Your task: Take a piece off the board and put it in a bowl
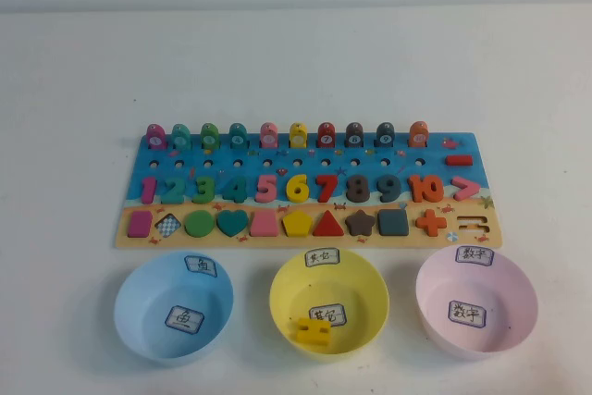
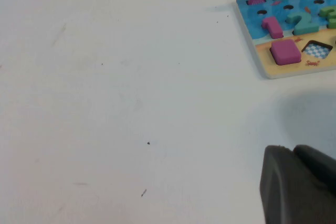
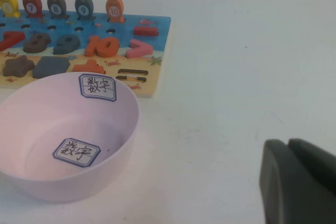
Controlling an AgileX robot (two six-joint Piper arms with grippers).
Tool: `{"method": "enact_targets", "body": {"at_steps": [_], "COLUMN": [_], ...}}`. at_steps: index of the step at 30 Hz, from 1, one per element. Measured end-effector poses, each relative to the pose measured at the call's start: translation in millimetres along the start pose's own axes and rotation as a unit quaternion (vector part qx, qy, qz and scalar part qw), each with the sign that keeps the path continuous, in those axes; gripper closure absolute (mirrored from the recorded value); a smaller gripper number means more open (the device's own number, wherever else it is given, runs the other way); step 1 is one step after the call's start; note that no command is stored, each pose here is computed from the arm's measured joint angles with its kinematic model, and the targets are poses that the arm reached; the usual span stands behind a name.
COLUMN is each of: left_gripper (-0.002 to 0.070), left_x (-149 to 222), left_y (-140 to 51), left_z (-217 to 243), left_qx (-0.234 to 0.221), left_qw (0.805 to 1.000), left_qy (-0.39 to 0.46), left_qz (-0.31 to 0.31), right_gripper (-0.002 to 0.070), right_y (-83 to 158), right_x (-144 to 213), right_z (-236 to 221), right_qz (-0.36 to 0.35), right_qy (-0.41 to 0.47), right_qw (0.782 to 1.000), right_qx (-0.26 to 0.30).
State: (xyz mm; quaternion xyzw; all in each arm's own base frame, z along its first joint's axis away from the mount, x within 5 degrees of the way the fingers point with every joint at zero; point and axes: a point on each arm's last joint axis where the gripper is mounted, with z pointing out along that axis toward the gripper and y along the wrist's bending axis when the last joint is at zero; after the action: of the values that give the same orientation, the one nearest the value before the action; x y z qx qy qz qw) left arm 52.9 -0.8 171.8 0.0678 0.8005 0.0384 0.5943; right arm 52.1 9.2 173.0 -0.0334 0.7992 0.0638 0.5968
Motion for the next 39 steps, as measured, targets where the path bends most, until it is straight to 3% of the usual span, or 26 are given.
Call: {"method": "enact_targets", "body": {"at_steps": [23,26,28,33,35,39], "left_gripper": [0.0680,0.0680,0.0680,0.0680,0.0680,0.0680], "left_x": [0,0,0,0,0,0], "left_y": [0.0,0.0,0.0,0.0,0.0,0.0], "left_z": [0,0,0,0,0,0], "left_qx": [0.000,0.000,0.000,0.000,0.000,0.000], "left_qw": [1.000,1.000,1.000,1.000,1.000,1.000], "left_qy": [0.000,0.000,0.000,0.000,0.000,0.000], "left_qz": [0.000,0.000,0.000,0.000,0.000,0.000], "right_gripper": [0.0694,0.0694,0.0694,0.0694,0.0694,0.0694], "right_y": [1,5,8,10,10,10], "right_x": [0,-3,-8,-22,-24,-24], "right_z": [0,0,-1,-3,-4,-4], "right_qz": [0.011,0.075,0.159,0.375,0.411,0.429], "right_qy": [0.000,-0.012,-0.035,-0.091,-0.099,-0.098], "right_qw": [1.000,0.997,0.985,0.917,0.900,0.892], "right_qx": [-0.004,-0.027,-0.052,-0.098,-0.103,-0.108]}}
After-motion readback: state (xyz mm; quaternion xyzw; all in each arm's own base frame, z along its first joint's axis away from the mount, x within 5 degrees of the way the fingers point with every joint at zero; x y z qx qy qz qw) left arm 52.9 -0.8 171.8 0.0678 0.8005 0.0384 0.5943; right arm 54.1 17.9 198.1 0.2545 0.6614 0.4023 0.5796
